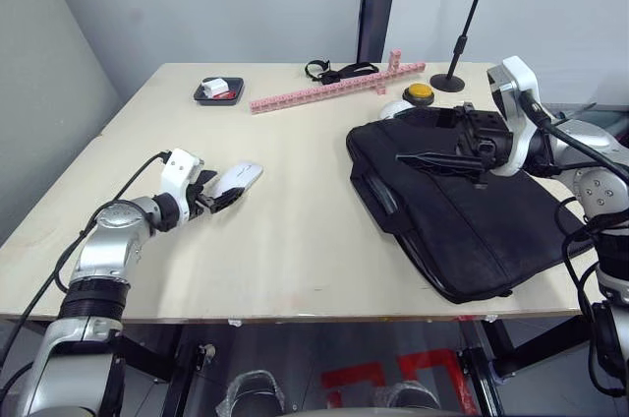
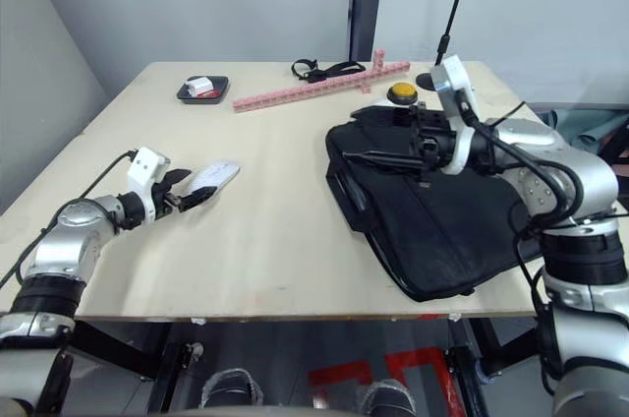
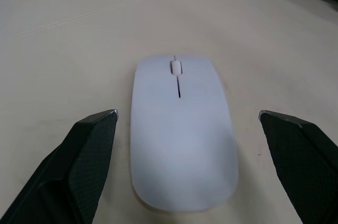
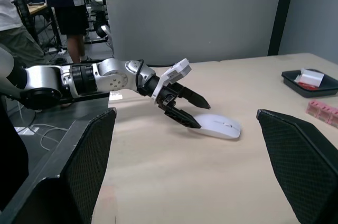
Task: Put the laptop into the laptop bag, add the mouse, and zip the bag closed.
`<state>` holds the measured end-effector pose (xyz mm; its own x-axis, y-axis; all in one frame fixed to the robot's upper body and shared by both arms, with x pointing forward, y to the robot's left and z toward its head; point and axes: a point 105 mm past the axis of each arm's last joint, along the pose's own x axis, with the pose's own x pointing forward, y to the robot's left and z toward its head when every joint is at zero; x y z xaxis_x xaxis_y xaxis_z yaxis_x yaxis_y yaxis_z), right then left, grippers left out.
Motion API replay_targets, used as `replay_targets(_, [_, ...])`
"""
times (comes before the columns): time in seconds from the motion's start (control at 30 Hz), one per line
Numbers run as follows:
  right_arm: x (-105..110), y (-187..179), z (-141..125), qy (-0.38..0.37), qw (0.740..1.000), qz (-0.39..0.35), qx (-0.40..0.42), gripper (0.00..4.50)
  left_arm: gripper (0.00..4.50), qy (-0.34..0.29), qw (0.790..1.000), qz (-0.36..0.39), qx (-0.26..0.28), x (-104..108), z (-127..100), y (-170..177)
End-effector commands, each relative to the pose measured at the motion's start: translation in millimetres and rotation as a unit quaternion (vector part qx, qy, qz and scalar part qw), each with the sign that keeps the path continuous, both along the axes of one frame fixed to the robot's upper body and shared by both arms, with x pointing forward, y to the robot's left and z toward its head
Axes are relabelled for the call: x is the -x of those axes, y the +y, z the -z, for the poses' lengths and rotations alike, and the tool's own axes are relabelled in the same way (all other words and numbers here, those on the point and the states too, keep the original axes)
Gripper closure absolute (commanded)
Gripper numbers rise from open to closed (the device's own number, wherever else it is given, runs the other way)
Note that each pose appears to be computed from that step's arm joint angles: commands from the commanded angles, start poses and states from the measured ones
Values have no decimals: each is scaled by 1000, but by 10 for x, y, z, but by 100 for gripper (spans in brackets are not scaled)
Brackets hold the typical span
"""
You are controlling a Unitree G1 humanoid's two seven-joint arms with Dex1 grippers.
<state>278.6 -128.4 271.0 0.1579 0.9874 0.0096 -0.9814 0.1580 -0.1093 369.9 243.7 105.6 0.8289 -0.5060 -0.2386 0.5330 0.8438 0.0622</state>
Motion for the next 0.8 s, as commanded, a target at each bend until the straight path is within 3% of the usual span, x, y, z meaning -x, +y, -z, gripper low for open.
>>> replay_targets(0.03, [70,-23,-131,-31,1000,-1,-4,4,0,-13,1000,9,-11,-65,-33,-10])
replay_targets(0.5, [71,-80,-126,-36,999,14,5,4,0,0,1000,12,-17,-207,135,-45])
replay_targets(0.67, [62,-87,-107,-36,999,18,9,0,159,-1,1000,16,-13,-201,151,-48])
replay_targets(0.8, [59,-84,-108,-31,999,19,5,0,169,-3,1000,16,4,-190,133,-48])
